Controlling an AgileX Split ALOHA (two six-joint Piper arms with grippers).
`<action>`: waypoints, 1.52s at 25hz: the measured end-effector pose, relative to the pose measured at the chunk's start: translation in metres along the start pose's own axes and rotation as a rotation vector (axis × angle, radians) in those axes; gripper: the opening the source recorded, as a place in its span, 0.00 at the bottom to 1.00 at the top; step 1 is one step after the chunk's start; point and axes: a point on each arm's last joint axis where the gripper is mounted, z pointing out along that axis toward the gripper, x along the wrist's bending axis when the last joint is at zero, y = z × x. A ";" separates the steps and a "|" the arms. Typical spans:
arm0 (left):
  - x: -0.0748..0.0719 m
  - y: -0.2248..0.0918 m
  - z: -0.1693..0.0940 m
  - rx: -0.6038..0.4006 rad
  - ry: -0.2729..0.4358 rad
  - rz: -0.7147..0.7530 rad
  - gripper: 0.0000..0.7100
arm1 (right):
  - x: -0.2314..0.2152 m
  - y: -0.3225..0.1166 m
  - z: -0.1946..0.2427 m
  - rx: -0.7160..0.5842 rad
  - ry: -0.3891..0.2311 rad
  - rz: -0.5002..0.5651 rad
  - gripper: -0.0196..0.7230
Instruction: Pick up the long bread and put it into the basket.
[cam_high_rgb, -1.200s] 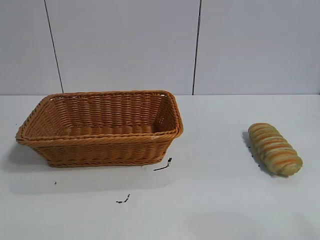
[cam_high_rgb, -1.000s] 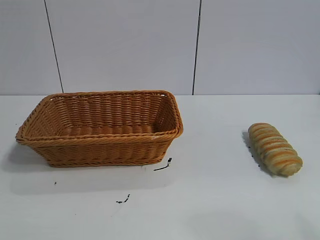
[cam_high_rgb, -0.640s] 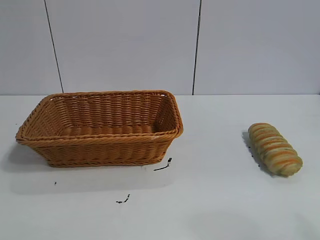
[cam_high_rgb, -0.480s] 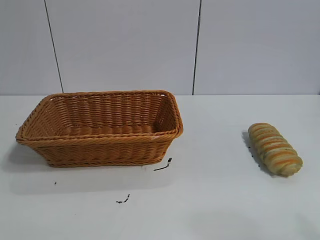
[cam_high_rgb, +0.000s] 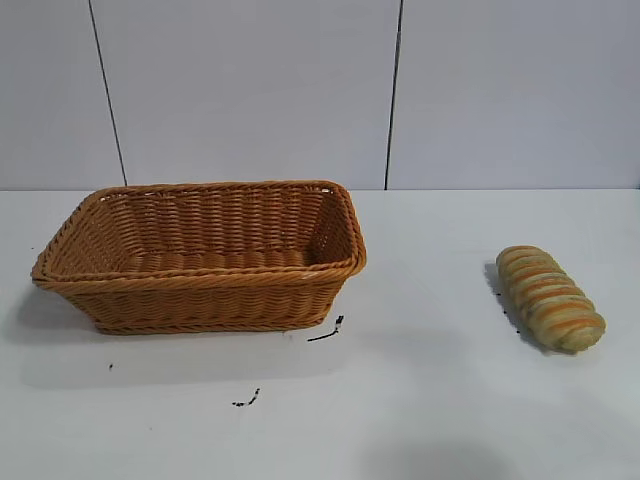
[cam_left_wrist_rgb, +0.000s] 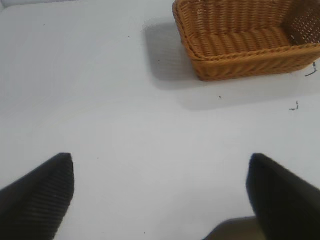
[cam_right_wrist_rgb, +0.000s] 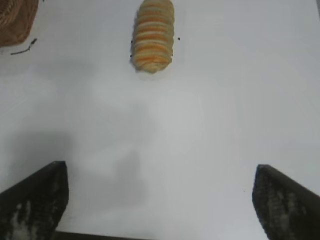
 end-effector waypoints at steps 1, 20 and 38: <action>0.000 0.000 0.000 0.000 0.000 0.000 0.98 | 0.001 0.011 0.007 0.031 -0.002 0.000 0.96; 0.000 0.000 0.000 0.000 0.000 0.000 0.98 | 0.006 0.143 0.147 0.268 -0.032 -0.012 0.96; 0.000 0.000 0.000 0.000 0.000 0.000 0.98 | 0.015 0.148 0.226 0.273 -0.016 -0.025 0.96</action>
